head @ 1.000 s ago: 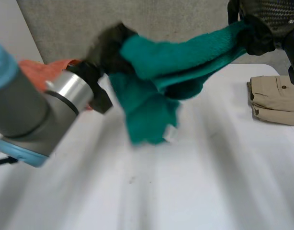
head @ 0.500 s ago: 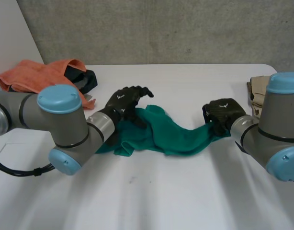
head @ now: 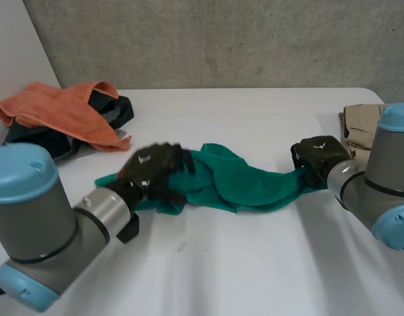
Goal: Fold the laundry.
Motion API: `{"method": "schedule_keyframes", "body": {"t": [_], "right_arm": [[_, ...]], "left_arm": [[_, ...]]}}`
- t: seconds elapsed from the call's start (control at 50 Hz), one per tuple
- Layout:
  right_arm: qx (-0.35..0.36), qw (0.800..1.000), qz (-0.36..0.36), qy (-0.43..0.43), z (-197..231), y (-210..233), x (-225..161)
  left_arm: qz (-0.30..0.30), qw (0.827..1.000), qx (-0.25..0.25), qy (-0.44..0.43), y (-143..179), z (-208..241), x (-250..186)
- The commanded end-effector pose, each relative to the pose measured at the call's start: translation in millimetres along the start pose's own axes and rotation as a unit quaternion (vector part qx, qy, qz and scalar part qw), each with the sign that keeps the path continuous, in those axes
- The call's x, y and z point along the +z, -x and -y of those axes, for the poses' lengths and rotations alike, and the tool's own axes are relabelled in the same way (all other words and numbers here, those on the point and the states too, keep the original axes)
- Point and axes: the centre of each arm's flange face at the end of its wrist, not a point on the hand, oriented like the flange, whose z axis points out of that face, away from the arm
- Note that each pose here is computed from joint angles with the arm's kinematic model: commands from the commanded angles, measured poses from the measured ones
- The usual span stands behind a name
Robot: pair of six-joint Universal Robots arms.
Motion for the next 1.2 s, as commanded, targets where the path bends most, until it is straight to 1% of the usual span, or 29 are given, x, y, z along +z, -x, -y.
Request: {"method": "schedule_keyframes", "body": {"t": [0.02, 0.1, 0.2, 0.34, 0.52, 0.6, 0.64, 0.66, 0.68, 0.72, 0.74, 0.78, 0.8, 0.82, 0.84, 0.86, 0.9, 0.92, 0.96, 1.02, 1.06, 1.1, 1.12, 1.18, 1.2], "right_arm": [[-0.004, 1.0, 0.006, 0.005, -3, 4, -2], [-0.003, 1.0, 0.008, 0.011, -7, 5, -3], [-0.003, 1.0, 0.01, 0.015, -9, 6, -4], [-0.004, 1.0, 0.01, 0.015, -9, 6, -4], [-0.014, 1.0, 0.003, 0.011, -8, 2, -2], [-0.018, 1.0, 0.001, 0.007, -5, 0, -2], [-0.022, 1.0, -0.008, -0.006, 4, -4, -4], [-0.025, 1.0, -0.011, -0.012, 9, -7, -5], [-0.038, 0.998, -0.025, -0.037, 28, -14, -12], [-0.057, 0.996, -0.039, -0.058, 45, -22, -20], [-0.066, 0.995, -0.045, -0.065, 51, -25, -23], [-0.102, 0.989, -0.062, -0.082, 73, -36, -38], [-0.115, 0.987, -0.07, -0.092, 83, -40, -45], [-0.142, 0.98, -0.091, -0.108, 104, -50, -60], [-0.149, 0.978, -0.096, -0.114, 111, -52, -66], [-0.159, 0.973, -0.105, -0.127, 124, -55, -76], [-0.167, 0.97, -0.113, -0.139, 137, -58, -87], [-0.17, 0.967, -0.12, -0.15, 149, -61, -97], [-0.174, 0.965, -0.122, -0.155, 158, -63, -107], [-0.174, 0.966, -0.115, -0.151, 166, -63, -119], [-0.174, 0.969, -0.108, -0.139, 164, -61, -119], [-0.175, 0.972, -0.097, -0.124, 160, -58, -117], [-0.174, 0.973, -0.093, -0.117, 156, -58, -114], [-0.173, 0.979, -0.073, -0.081, 137, -54, -89], [-0.172, 0.98, -0.066, -0.071, 132, -52, -82]], "left_arm": [[0.006, 0.999, 0.009, 0.04, 15, -44, 26], [0.007, 0.999, 0.035, 0.026, 21, -51, 42], [0.028, 0.997, 0.066, 0.005, 31, -51, 62], [0.049, 0.996, 0.075, 0.001, 43, -57, 84], [0.055, 0.996, 0.075, 0.012, 53, -69, 95], [0.056, 0.994, 0.092, 0.012, 52, -66, 94], [0.064, 0.992, 0.104, 0.008, 50, -60, 90], [0.07, 0.991, 0.114, -0.016, 48, -39, 86], [0.074, 0.99, 0.118, -0.038, 45, -20, 82], [0.077, 0.986, 0.123, -0.078, 39, 14, 69], [0.076, 0.981, 0.132, -0.117, 32, 45, 55], [0.075, 0.975, 0.141, -0.157, 24, 75, 41], [0.073, 0.967, 0.149, -0.196, 16, 103, 26], [0.073, 0.963, 0.152, -0.21, 13, 112, 20], [0.071, 0.953, 0.158, -0.247, 4, 139, 3], [0.072, 0.949, 0.161, -0.262, 1, 150, -6], [0.077, 0.939, 0.168, -0.29, -3, 174, -26], [0.08, 0.937, 0.169, -0.295, -4, 180, -32], [0.082, 0.936, 0.171, -0.296, -4, 188, -40], [0.075, 0.945, 0.175, -0.267, -1, 187, -43], [0.068, 0.953, 0.179, -0.237, 2, 179, -41], [0.071, 0.956, 0.184, -0.219, 7, 172, -37], [0.075, 0.96, 0.189, -0.194, 13, 161, -28], [0.08, 0.964, 0.203, -0.15, 24, 139, -10], [0.083, 0.966, 0.213, -0.119, 32, 122, 3]]}}
